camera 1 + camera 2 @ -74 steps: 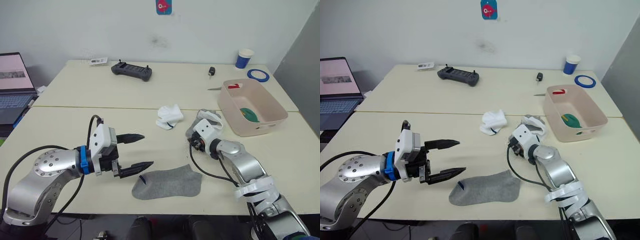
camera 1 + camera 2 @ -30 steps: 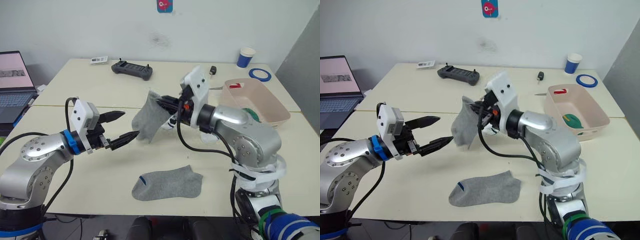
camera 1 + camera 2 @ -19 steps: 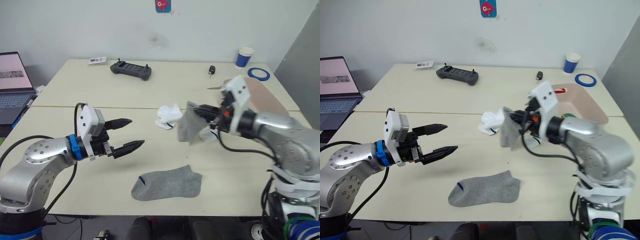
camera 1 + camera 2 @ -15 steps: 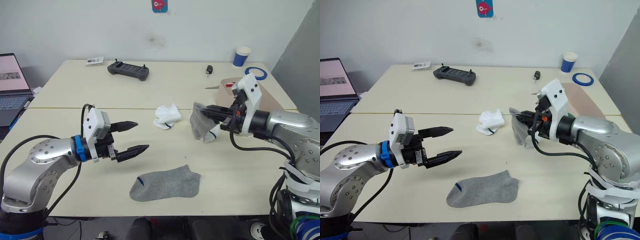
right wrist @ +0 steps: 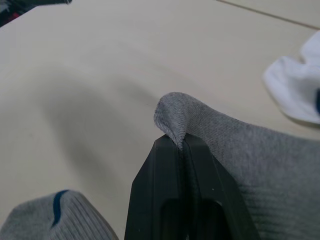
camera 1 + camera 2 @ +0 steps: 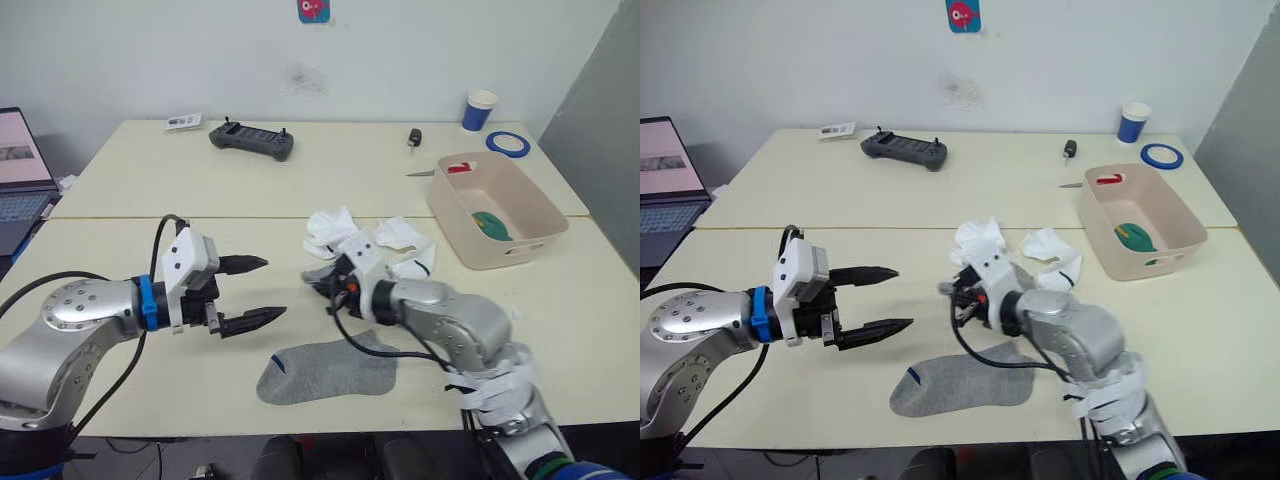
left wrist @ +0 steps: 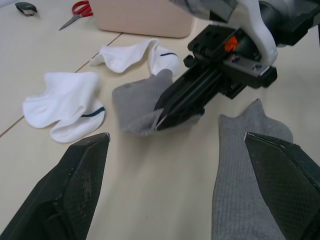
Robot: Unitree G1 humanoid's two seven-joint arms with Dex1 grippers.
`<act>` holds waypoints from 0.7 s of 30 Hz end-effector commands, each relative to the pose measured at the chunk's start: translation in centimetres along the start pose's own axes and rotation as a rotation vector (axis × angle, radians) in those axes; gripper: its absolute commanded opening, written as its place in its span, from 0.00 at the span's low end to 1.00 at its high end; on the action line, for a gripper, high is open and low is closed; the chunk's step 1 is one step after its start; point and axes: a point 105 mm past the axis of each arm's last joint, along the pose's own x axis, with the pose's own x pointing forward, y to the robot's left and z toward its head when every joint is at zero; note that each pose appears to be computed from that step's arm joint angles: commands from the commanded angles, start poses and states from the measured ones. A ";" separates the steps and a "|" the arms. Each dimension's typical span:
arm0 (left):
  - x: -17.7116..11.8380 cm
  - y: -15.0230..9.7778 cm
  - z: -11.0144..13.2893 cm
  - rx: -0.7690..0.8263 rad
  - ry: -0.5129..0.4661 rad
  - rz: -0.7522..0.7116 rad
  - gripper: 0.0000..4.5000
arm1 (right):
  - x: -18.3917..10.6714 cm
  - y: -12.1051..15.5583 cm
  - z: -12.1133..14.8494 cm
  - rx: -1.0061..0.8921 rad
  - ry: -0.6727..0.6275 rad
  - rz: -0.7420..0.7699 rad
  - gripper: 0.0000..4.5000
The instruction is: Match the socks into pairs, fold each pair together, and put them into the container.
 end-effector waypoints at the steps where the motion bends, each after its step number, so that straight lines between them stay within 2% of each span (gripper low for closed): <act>1: -0.8 0.4 0.5 0.048 0.002 0.030 1.00 | 2.1 1.6 0.7 -0.008 -0.033 0.036 0.01; 3: -1.0 0.4 0.3 0.050 0.011 0.035 1.00 | 2.9 1.9 0.5 -0.004 -0.032 0.040 0.01; 4: -1.0 0.4 0.2 0.052 0.015 0.036 1.00 | 3.2 1.9 0.5 -0.005 -0.033 0.040 0.13; 9: -1.6 0.6 -1.1 0.055 0.055 0.048 1.00 | 3.5 3.0 1.5 -0.001 -0.073 0.085 0.49; 12: -1.9 0.9 -2.0 0.055 0.083 0.061 1.00 | 2.8 3.3 2.2 0.001 -0.089 0.113 0.73; 15: -2.2 1.1 -3.1 0.066 0.150 0.058 1.00 | 1.4 2.2 2.3 -0.059 -0.093 0.097 0.96; 16: -2.3 1.0 -3.5 0.081 0.173 0.051 1.00 | 0.7 1.7 2.2 -0.092 -0.092 0.089 1.00; 21: -2.0 0.7 -6.0 0.249 0.305 -0.016 1.00 | -3.2 -0.4 0.6 -0.293 -0.033 0.050 1.00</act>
